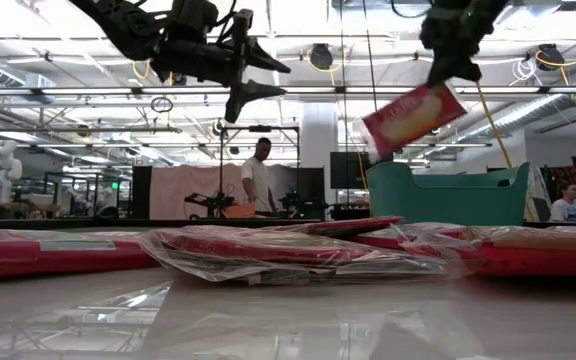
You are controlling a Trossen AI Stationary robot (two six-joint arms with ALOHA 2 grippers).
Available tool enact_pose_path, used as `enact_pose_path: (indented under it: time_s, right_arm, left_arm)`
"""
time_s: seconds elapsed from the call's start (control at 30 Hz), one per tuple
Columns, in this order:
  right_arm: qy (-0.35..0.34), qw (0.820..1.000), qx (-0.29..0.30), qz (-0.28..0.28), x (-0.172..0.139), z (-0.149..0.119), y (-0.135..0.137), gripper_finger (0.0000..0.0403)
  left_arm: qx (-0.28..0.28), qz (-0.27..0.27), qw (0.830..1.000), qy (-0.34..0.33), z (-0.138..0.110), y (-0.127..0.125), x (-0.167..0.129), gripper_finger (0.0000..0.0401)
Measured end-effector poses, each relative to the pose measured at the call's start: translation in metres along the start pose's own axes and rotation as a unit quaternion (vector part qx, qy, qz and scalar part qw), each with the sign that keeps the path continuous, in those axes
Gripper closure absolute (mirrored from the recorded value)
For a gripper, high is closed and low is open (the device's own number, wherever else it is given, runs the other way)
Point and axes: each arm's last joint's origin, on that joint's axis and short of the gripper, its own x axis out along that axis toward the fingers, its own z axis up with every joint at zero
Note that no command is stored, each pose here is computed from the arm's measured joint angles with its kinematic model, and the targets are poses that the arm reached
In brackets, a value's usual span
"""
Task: Sort popcorn bags into baskets
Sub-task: Put the red popcorn bag into the green bin
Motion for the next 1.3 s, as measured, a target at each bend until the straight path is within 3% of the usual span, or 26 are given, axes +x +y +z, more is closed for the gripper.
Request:
enact_pose_path:
  time_s: [0.2, 0.33, 0.77, 1.3]
  right_arm:
    - [0.05, 0.998, 0.046, -0.019, 0.01, -0.002, -0.025, 0.0397]
    - [0.078, 0.995, 0.046, -0.041, 0.02, -0.001, -0.037, 0.0397]
    - [0.149, 0.986, 0.069, -0.021, 0.071, 0.009, -0.069, 0.0397]
    - [0.12, 0.989, 0.076, -0.039, 0.076, 0.014, -0.086, 0.0349]
  left_arm:
    - [0.003, -0.02, 1.0, 0.019, -0.01, -0.013, 0.007, 0.0242]
    - [0.006, -0.029, 0.999, 0.027, -0.017, -0.022, 0.012, 0.0249]
    - [0.004, -0.033, 0.999, 0.039, -0.027, -0.033, 0.017, 0.0247]
    - [0.007, -0.034, 0.998, 0.047, -0.033, -0.039, 0.02, 0.0247]
